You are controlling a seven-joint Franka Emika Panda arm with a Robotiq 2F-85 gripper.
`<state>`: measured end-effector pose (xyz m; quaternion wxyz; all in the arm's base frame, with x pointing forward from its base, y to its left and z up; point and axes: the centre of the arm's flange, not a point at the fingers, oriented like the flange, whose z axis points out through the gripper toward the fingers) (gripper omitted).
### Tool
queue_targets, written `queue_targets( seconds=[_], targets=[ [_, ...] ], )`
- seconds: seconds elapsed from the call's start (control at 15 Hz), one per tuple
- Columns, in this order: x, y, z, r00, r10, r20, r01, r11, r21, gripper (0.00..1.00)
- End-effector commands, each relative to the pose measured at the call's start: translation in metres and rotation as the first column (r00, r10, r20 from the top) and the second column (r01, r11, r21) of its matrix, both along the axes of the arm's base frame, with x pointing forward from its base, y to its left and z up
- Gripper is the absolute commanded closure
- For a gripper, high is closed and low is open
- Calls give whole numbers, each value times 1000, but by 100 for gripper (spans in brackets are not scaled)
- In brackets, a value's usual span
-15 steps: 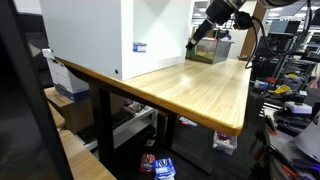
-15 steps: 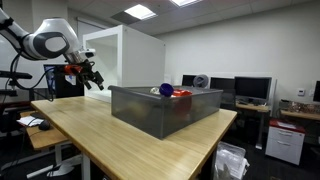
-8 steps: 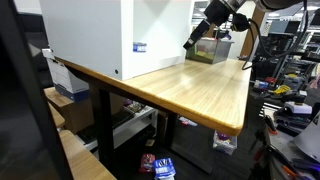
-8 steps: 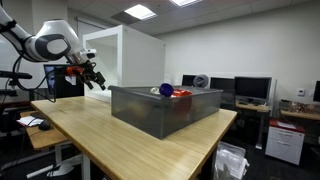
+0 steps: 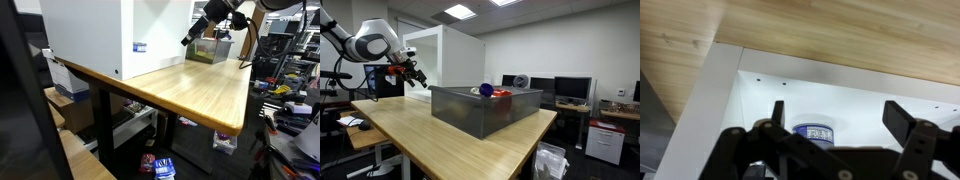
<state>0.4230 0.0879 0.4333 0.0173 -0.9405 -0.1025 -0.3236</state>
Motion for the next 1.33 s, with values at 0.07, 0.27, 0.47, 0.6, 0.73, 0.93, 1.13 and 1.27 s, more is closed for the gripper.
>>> queue_targets(
  seconds=[0.07, 0.27, 0.47, 0.6, 0.73, 0.93, 1.13, 1.27],
  targets=[
    [-3, 1, -4, 1000, -17, 25, 17, 1000, 21, 0],
    [-3, 2, -6, 1000, -15, 18, 14, 1000, 12, 0],
    [-3, 2, -8, 1000, -15, 6, 15, 1000, 6, 0],
    [-2, 2, -10, 1000, -15, 6, 15, 1000, 1, 0],
    [-2, 1, -11, 1000, -19, 6, 19, 1000, -4, 0],
    [-2, 0, -10, 1000, -24, 8, 24, 1000, -7, 0],
    [-2, -1, -7, 999, -23, 24, 23, 1000, -12, 0],
    [-2, -1, -4, 999, -22, 39, 22, 1000, -10, 0]
  ],
)
